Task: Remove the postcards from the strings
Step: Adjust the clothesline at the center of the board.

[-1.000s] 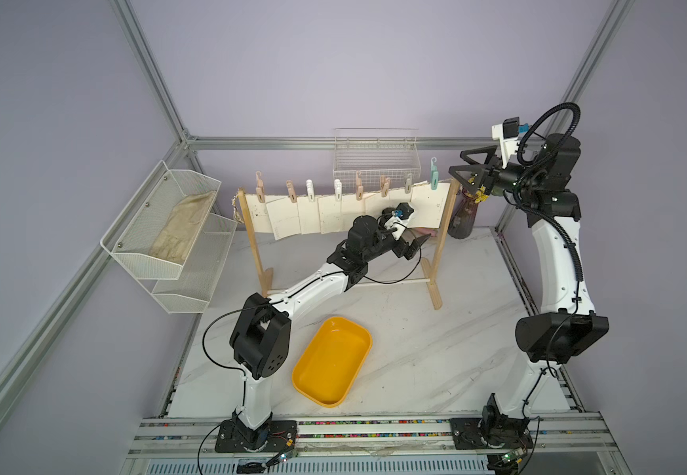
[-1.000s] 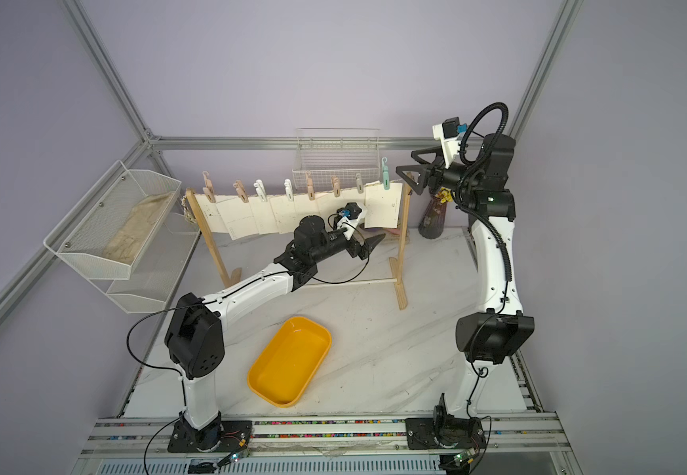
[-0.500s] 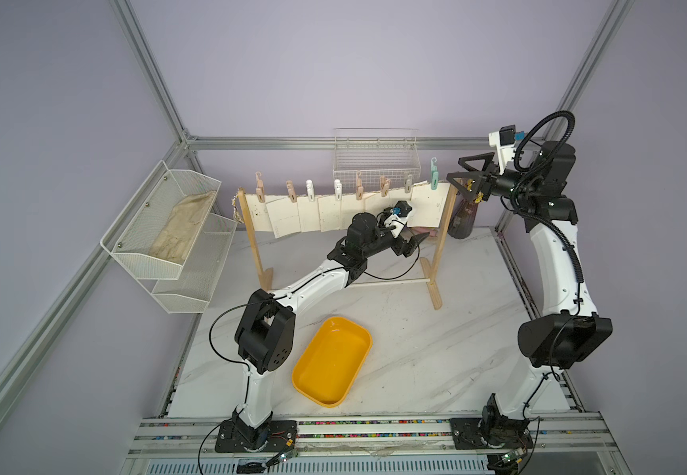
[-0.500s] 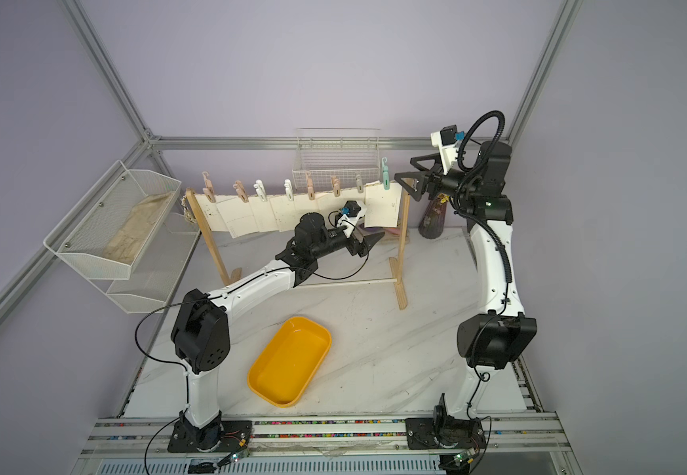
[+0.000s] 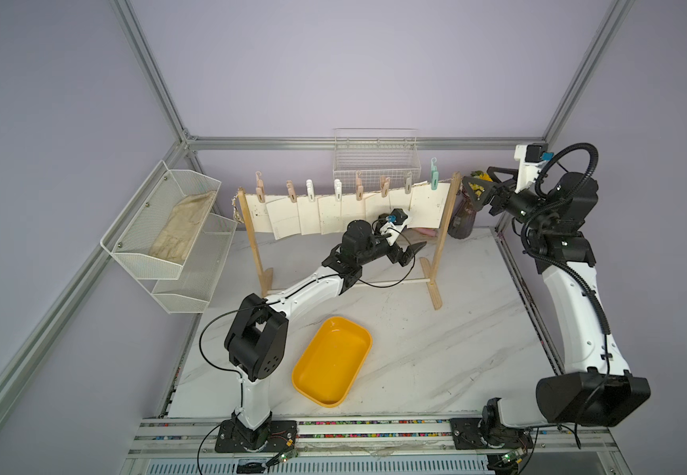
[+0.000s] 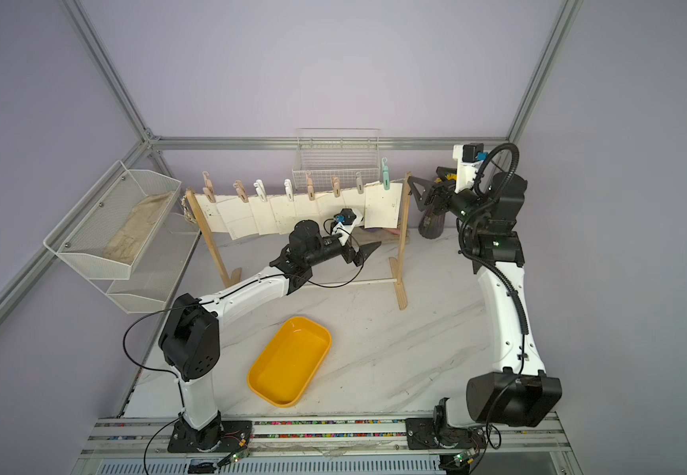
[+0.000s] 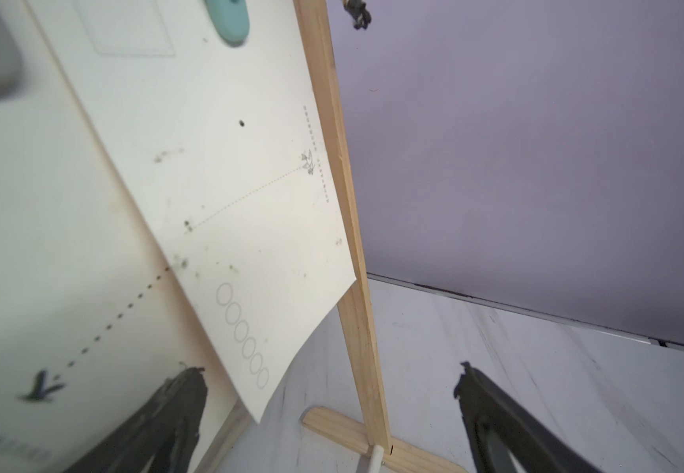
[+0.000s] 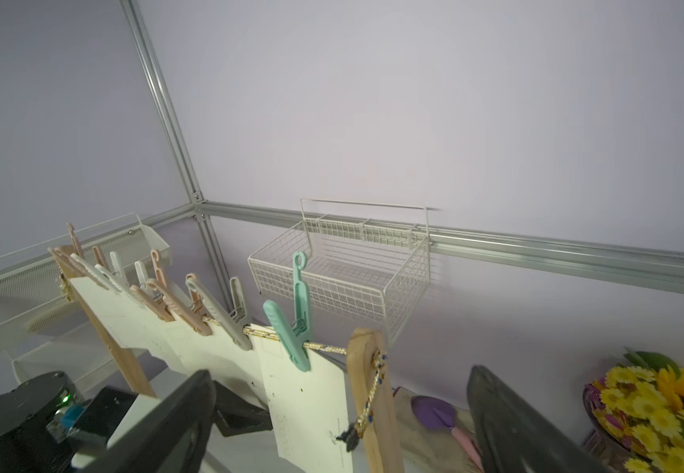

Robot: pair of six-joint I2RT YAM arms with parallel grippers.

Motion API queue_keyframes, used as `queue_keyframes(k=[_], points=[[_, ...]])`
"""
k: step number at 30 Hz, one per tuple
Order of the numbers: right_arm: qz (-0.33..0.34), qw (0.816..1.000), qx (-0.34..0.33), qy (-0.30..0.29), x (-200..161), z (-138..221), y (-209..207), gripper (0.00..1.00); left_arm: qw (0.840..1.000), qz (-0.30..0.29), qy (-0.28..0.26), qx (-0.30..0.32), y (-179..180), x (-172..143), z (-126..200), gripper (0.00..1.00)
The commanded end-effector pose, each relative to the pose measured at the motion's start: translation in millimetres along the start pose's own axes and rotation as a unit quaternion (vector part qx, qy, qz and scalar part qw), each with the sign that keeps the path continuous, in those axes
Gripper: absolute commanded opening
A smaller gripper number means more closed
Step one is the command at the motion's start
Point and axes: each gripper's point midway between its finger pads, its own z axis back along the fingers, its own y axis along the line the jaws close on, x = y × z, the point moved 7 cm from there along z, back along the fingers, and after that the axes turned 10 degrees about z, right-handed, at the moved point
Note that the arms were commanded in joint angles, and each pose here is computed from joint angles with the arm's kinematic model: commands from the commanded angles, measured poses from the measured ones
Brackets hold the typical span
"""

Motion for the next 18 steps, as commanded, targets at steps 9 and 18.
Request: queue_keyframes(k=[9,18], points=[[-0.165,0.96,-0.203,0.097,-97,58,0,0.95,0.998,-0.057,-0.029,0.012,-43,29,91,1.0],[-0.158,0.951,-0.145,0.221,-199,19,33,0.88,0.998,-0.065,-0.003,0.004,-67,33,151,1.0]])
